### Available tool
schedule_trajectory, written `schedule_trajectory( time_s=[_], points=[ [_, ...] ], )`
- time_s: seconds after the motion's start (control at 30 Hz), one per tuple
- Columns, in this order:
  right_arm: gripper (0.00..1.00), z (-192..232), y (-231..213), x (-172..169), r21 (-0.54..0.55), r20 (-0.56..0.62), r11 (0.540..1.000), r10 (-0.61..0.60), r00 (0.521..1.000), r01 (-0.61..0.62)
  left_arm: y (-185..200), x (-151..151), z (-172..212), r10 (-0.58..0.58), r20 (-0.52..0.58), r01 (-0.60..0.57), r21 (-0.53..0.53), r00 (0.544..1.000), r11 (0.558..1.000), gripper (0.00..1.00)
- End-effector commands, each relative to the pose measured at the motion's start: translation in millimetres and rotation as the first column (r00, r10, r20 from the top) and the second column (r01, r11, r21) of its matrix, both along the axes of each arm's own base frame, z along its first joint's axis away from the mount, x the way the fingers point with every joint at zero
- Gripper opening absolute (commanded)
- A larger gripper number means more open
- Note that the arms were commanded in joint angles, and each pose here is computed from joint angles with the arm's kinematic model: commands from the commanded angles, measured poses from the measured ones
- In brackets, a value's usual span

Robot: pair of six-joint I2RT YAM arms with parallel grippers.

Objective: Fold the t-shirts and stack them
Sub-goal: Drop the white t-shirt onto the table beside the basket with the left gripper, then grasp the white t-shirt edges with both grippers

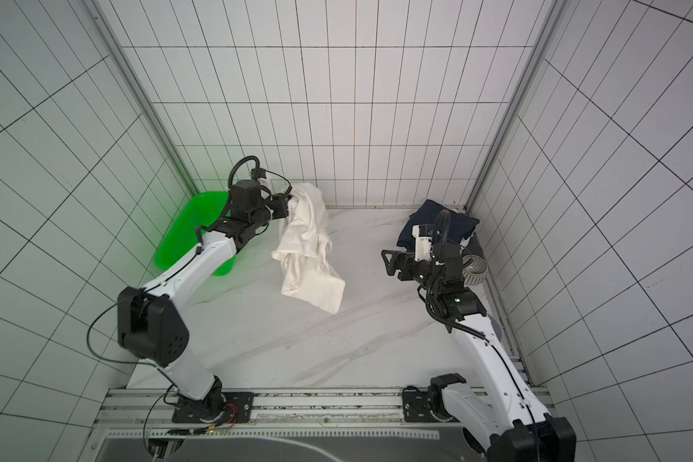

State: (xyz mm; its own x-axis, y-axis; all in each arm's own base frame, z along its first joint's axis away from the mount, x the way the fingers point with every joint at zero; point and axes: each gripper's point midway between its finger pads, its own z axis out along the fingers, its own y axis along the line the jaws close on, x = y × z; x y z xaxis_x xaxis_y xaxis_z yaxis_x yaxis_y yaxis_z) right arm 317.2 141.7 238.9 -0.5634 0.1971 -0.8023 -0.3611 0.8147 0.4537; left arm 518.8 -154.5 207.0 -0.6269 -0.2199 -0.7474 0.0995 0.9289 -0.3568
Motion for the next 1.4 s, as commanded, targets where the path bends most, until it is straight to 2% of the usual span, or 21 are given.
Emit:
schedule_trajectory(
  time_s=[0.0, 0.07, 0.17, 0.23, 0.33, 0.4, 0.5, 0.57, 0.67, 0.77, 0.83, 0.93, 0.97, 1.0, 1.07, 1.1, 1.2, 1.27, 1.37],
  points=[
    [0.90, -65, 20, -17, -0.038, -0.158, 0.999, 0.018, 0.987, -0.025, -5, -17, -81, -0.033, -0.239, 0.028, -0.024, 0.970, 0.999, 0.97],
    [0.90, -89, 37, -24, -0.071, -0.196, 0.996, 0.047, 0.980, -0.062, -2, -31, -123, -0.033, -0.309, 0.029, -0.017, 0.950, 0.999, 0.97],
    [0.89, -117, 68, -31, -0.108, -0.249, 0.984, 0.114, 0.962, -0.144, 12, -54, -150, 0.007, -0.339, 0.002, 0.026, 0.941, 1.000, 0.97],
    [0.87, -127, 93, -33, -0.136, -0.258, 0.969, 0.164, 0.952, -0.204, 23, -62, -146, 0.029, -0.336, -0.011, 0.053, 0.941, 0.999, 0.97],
    [0.78, -138, 119, -26, -0.159, -0.272, 0.954, 0.204, 0.940, -0.253, 30, -85, -123, 0.036, -0.294, -0.001, 0.119, 0.955, 0.993, 0.97],
    [0.73, -141, 128, -18, -0.160, -0.274, 0.951, 0.214, 0.937, -0.264, 25, -114, -116, 0.030, -0.258, 0.023, 0.199, 0.966, 0.980, 0.97],
    [0.73, -139, 142, -3, -0.158, -0.243, 0.950, 0.226, 0.943, -0.268, 23, -150, -126, 0.046, -0.207, 0.023, 0.320, 0.977, 0.947, 0.98],
    [0.72, -138, 152, 10, -0.166, -0.223, 0.948, 0.232, 0.947, -0.271, 17, -152, -135, 0.007, -0.178, 0.049, 0.306, 0.984, 0.951, 0.98],
    [0.69, -140, 161, 32, -0.204, -0.204, 0.945, 0.215, 0.955, -0.257, 12, -133, -141, -0.018, -0.186, 0.085, 0.359, 0.982, 0.929, 0.98],
    [0.68, -143, 170, 53, -0.221, -0.192, 0.946, 0.195, 0.962, -0.236, 2, -105, -154, -0.039, -0.271, 0.155, 0.424, 0.962, 0.892, 0.96],
    [0.68, -148, 179, 65, -0.228, -0.194, 0.944, 0.196, 0.961, -0.239, -2, -85, -159, -0.029, -0.287, 0.163, 0.455, 0.958, 0.875, 0.88],
    [0.68, -160, 186, 85, -0.263, -0.202, 0.940, 0.166, 0.965, -0.217, -5, -64, -168, -0.033, -0.301, 0.174, 0.454, 0.953, 0.874, 0.80],
    [0.67, -163, 187, 91, -0.276, -0.197, 0.939, 0.155, 0.968, -0.207, -6, -59, -170, -0.039, -0.306, 0.183, 0.457, 0.951, 0.870, 0.74],
    [0.66, -169, 187, 98, -0.291, -0.199, 0.936, 0.145, 0.969, -0.199, -8, -56, -173, -0.054, -0.311, 0.198, 0.453, 0.949, 0.869, 0.65],
    [0.61, -177, 190, 107, -0.300, -0.205, 0.932, 0.147, 0.968, -0.205, -8, -53, -175, -0.061, -0.334, 0.216, 0.452, 0.941, 0.866, 0.36],
    [0.58, -180, 190, 110, -0.302, -0.216, 0.930, 0.145, 0.965, -0.207, -7, -53, -172, -0.060, -0.333, 0.215, 0.449, 0.941, 0.867, 0.28],
    [0.44, -180, 194, 112, -0.293, -0.216, 0.930, 0.162, 0.963, -0.222, -3, -52, -149, -0.065, -0.301, 0.194, 0.424, 0.951, 0.885, 0.12],
    [0.27, -178, 194, 113, -0.293, -0.214, 0.930, 0.160, 0.964, -0.219, 1, -51, -123, -0.072, -0.261, 0.172, 0.385, 0.963, 0.907, 0.05],
    [0.06, -165, 184, 114, -0.299, -0.195, 0.934, 0.141, 0.971, -0.195, 10, -49, -68, -0.073, -0.177, 0.128, 0.321, 0.982, 0.939, 0.01]
  ],
)
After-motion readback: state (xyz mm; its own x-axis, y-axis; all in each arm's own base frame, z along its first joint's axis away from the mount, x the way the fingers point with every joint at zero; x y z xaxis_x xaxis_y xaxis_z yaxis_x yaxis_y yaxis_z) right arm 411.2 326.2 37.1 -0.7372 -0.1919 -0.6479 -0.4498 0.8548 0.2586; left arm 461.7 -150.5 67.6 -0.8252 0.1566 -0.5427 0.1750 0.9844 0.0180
